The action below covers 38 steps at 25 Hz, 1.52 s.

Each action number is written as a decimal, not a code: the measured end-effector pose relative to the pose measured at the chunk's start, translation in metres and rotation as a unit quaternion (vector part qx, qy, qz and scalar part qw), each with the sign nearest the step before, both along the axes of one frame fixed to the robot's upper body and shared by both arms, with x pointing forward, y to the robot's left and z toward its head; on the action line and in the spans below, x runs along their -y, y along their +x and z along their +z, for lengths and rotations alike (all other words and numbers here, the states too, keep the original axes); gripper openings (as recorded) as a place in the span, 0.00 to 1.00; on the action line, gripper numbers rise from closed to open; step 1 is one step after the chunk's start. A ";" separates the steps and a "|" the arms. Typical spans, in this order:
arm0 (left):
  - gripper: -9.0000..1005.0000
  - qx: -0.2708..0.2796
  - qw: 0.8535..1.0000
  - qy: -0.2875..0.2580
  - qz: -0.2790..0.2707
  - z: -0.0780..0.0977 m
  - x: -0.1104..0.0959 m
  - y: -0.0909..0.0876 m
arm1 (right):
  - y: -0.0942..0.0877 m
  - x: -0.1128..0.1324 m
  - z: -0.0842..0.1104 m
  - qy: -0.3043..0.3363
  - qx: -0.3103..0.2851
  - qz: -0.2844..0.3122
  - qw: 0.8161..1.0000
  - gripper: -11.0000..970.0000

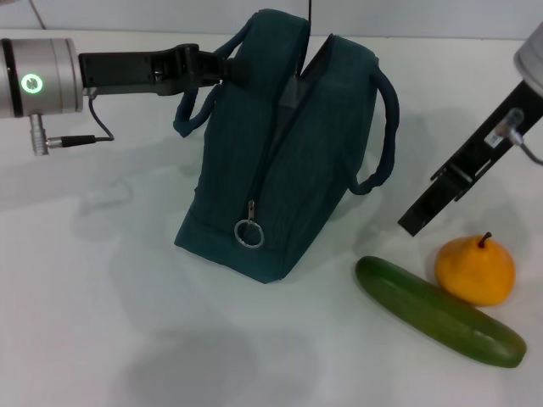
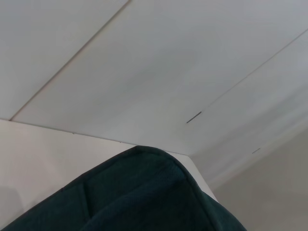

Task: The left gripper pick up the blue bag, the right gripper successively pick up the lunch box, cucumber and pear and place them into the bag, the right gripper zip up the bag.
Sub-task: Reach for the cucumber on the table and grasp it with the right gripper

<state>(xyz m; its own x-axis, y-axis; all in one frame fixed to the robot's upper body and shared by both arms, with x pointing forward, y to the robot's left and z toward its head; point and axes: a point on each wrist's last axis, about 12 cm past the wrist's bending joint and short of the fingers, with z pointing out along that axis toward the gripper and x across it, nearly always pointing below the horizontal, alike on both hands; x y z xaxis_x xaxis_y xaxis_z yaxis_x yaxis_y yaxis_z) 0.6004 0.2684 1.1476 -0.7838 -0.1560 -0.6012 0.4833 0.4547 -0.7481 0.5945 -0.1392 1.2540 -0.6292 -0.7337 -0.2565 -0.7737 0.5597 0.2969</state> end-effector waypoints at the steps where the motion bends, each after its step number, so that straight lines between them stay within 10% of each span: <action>1: 0.05 0.000 1.000 0.000 0.000 0.000 0.000 0.000 | 0.000 -0.001 -0.003 -0.002 -0.007 -0.002 1.000 0.60; 16: 0.05 0.011 1.000 0.004 0.004 0.002 0.002 0.004 | 0.001 -0.031 -0.041 -0.078 -0.007 0.041 0.996 0.89; 38: 0.05 0.008 1.000 0.005 0.009 -0.003 0.000 0.001 | -0.019 -0.052 -0.087 -0.118 0.019 0.110 0.987 0.88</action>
